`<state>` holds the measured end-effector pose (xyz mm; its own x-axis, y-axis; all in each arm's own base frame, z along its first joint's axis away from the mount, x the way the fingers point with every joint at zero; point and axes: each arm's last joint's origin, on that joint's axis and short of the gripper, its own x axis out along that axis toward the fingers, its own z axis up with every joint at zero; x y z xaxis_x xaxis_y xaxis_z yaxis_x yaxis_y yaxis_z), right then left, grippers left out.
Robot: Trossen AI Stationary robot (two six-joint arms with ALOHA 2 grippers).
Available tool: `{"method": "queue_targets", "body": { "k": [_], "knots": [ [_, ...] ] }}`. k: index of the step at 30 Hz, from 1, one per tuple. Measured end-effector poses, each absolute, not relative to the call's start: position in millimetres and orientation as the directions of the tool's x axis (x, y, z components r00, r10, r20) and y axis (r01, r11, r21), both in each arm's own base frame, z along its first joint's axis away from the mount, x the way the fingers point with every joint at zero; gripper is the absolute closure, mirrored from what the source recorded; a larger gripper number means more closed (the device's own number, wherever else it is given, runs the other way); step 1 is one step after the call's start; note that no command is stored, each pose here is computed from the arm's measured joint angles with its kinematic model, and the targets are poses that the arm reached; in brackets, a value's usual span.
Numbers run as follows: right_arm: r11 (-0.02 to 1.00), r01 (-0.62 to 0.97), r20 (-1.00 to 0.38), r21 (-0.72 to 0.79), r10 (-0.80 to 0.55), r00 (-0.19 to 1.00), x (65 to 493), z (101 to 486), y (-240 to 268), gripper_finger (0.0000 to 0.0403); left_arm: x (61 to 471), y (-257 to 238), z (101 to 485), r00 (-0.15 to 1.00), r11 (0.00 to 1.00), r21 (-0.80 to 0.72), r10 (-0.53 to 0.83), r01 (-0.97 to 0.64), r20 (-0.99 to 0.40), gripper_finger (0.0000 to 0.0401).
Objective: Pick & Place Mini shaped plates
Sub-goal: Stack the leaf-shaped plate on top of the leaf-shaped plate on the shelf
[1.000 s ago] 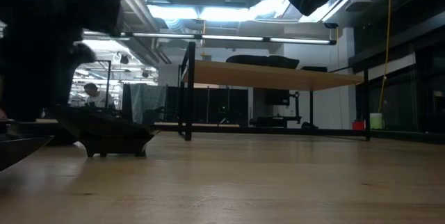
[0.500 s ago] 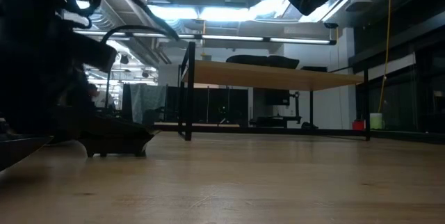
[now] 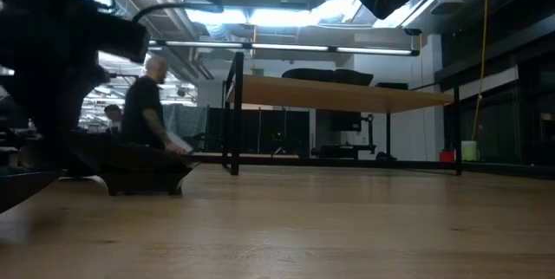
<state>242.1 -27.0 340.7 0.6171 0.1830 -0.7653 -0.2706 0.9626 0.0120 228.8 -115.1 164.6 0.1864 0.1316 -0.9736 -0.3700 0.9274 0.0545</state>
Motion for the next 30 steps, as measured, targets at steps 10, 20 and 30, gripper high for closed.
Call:
{"method": "queue_targets", "body": {
  "k": [10,20,30],
  "knots": [
    [0.96,-0.278,-0.702,-0.035,0.174,0.69,249,347,-28,0.0284,219,-109,202,0.357,0.95,-0.012,0.105,-0.311,-0.928,0.0399],
    [0.855,-0.511,-0.516,-0.089,0.399,0.758,265,358,-22,0.0284,217,-106,255,0.693,0.992,-0.097,-0.011,-0.086,-0.721,0.0399],
    [0.721,-0.66,-0.438,-0.209,0.535,0.723,307,339,-4,0.0284,232,-115,294,0.897,0.969,0.061,-0.197,0.24,-0.396,0.0399]
  ]
}}
